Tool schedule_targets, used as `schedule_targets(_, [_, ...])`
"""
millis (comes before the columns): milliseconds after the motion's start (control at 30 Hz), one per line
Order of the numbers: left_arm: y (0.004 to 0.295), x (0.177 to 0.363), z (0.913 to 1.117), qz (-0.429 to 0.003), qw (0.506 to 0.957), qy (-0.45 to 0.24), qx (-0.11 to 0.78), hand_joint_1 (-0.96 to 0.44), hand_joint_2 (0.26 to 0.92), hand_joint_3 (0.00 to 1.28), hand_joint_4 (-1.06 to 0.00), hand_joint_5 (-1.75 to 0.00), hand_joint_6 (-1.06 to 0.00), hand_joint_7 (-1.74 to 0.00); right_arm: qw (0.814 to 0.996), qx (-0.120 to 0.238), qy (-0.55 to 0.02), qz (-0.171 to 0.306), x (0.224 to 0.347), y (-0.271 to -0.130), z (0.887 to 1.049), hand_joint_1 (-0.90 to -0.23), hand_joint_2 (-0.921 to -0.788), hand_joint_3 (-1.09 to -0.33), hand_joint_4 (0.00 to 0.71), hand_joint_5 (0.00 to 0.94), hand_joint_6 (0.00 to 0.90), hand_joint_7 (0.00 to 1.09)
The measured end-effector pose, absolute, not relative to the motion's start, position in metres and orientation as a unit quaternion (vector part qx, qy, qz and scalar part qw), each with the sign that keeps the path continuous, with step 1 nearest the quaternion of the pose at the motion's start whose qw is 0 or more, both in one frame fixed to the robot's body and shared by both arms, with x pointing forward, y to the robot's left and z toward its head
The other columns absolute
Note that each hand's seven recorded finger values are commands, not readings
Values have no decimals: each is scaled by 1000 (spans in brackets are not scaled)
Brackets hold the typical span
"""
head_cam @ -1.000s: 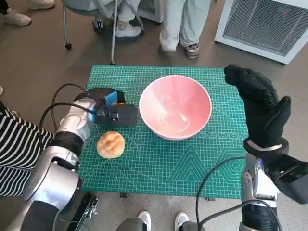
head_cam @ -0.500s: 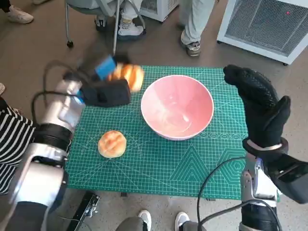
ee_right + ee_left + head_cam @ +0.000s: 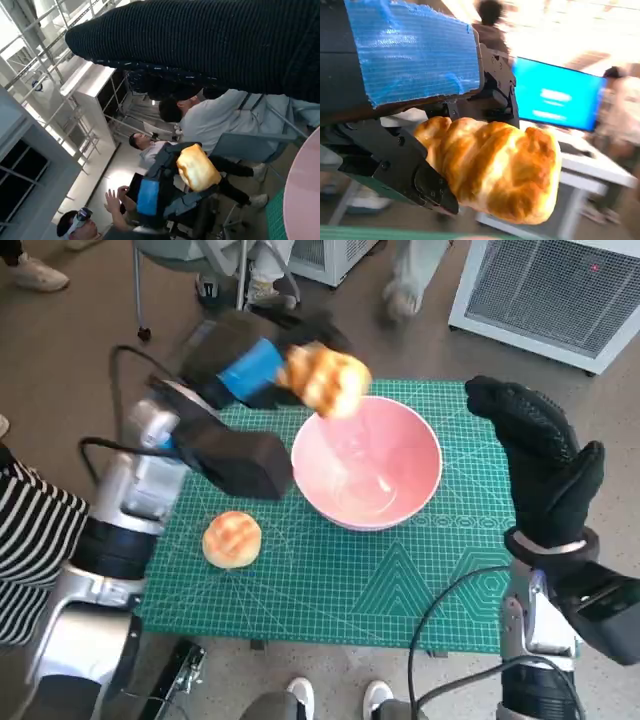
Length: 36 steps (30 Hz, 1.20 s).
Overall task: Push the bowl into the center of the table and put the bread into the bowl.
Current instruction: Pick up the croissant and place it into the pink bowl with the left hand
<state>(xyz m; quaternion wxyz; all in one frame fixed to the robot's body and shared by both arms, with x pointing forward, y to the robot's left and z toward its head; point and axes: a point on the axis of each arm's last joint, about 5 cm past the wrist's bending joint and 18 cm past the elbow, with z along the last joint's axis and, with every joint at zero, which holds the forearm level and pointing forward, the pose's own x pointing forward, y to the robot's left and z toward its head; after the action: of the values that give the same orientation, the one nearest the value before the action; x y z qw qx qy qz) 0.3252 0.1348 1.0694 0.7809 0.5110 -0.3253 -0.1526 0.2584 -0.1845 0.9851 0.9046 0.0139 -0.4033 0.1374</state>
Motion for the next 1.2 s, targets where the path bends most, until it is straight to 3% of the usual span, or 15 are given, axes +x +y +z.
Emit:
schedule_targets(467, [101,338,1024,-241,780,-249,520,0,920,30,-786,-1098,-614,-1135,907,-4,-400,132,256,-186,983,-692,-921,-741,178,1,128,381])
schedule_targets(600, [90,343,1018,-259,776,-219,532,0,921,123,-687,-1173,-498,-1278,908,-4,-397,129,255,-187,981,-694,-921,-743,178,1,127,382])
schedule_targets(700, [84,346,1015,-272,772,-188,542,-28,875,77,-540,-529,-424,-682,908,-4,-398,129,254,-188,981,-697,-921,-744,178,1,127,383])
schedule_targets(733, [82,348,1015,-278,771,-174,546,-46,858,53,-437,-339,-376,-485,908,-4,-398,128,254,-188,981,-697,-921,-744,178,1,126,384])
schedule_targets(800, [79,350,1013,-292,766,-141,555,-67,835,29,-314,-173,-330,-275,908,-4,-400,127,254,-188,981,-697,-921,-744,178,1,126,384])
schedule_targets(933, [77,352,1009,-309,759,-95,566,-143,797,7,-162,-37,-266,-82,907,-4,-402,126,253,-188,982,-697,-921,-743,179,1,125,386])
schedule_targets(1200, [81,354,1002,-310,744,-89,585,-380,789,5,-34,-3,-198,-8,907,-2,-404,122,252,-188,983,-696,-921,-741,179,1,127,391])
